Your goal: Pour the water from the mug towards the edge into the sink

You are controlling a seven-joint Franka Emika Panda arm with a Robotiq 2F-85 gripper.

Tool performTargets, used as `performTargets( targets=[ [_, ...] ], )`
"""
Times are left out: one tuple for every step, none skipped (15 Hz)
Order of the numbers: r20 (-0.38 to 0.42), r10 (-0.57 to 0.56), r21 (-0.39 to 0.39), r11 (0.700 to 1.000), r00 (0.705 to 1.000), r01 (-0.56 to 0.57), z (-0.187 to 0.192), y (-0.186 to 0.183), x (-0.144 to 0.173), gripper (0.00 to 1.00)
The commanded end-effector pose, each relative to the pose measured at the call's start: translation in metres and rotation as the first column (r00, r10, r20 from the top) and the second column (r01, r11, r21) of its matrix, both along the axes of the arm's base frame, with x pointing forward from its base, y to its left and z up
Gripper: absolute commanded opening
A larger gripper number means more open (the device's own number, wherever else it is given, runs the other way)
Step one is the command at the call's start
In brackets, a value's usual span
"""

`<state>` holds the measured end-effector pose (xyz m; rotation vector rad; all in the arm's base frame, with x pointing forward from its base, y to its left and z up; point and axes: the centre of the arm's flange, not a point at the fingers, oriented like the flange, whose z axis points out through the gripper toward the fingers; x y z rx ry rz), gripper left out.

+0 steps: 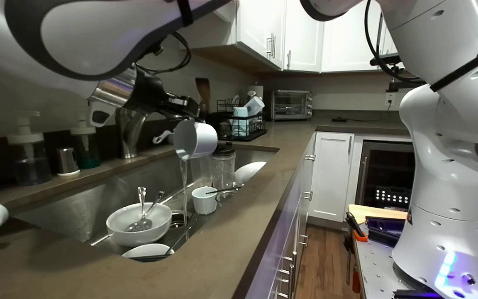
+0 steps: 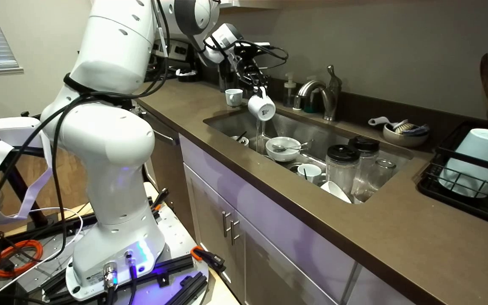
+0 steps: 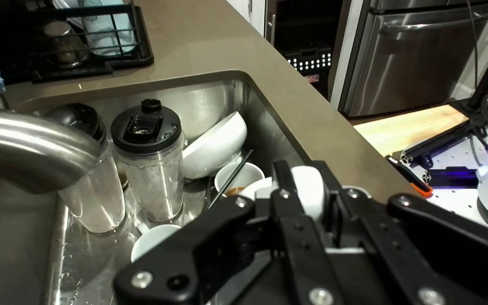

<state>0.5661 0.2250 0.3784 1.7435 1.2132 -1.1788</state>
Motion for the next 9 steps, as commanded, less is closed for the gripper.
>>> performTargets(
  targets=[
    [-0.003, -0.013, -0.076, 0.997, 1.0, 0.013, 0.0116, 0.0054, 0.0057, 0.06],
    [-0.004, -0.014, -0.086, 0.996, 1.0, 0.014, 0.0119, 0.0051, 0.0051, 0.06],
    [-0.004, -0.016, -0.101, 0.995, 1.0, 0.015, 0.012, 0.005, 0.0048, 0.06],
    [-0.005, -0.017, -0.112, 0.994, 1.0, 0.016, 0.0124, 0.0048, 0.0042, 0.06],
    [-0.006, -0.017, -0.119, 0.993, 1.0, 0.016, 0.0123, 0.0047, 0.0032, 0.06],
    [-0.007, -0.018, -0.126, 0.992, 1.0, 0.017, 0.0123, 0.0046, 0.0026, 0.06],
    [-0.008, -0.018, -0.133, 0.991, 1.0, 0.017, 0.0121, 0.0042, 0.0022, 0.06],
    [-0.008, -0.019, -0.14, 0.99, 1.0, 0.017, 0.0125, 0.0039, 0.0018, 0.06],
    [-0.009, -0.019, -0.147, 0.989, 1.0, 0.017, 0.012, 0.004, 0.0012, 0.06]
  ],
)
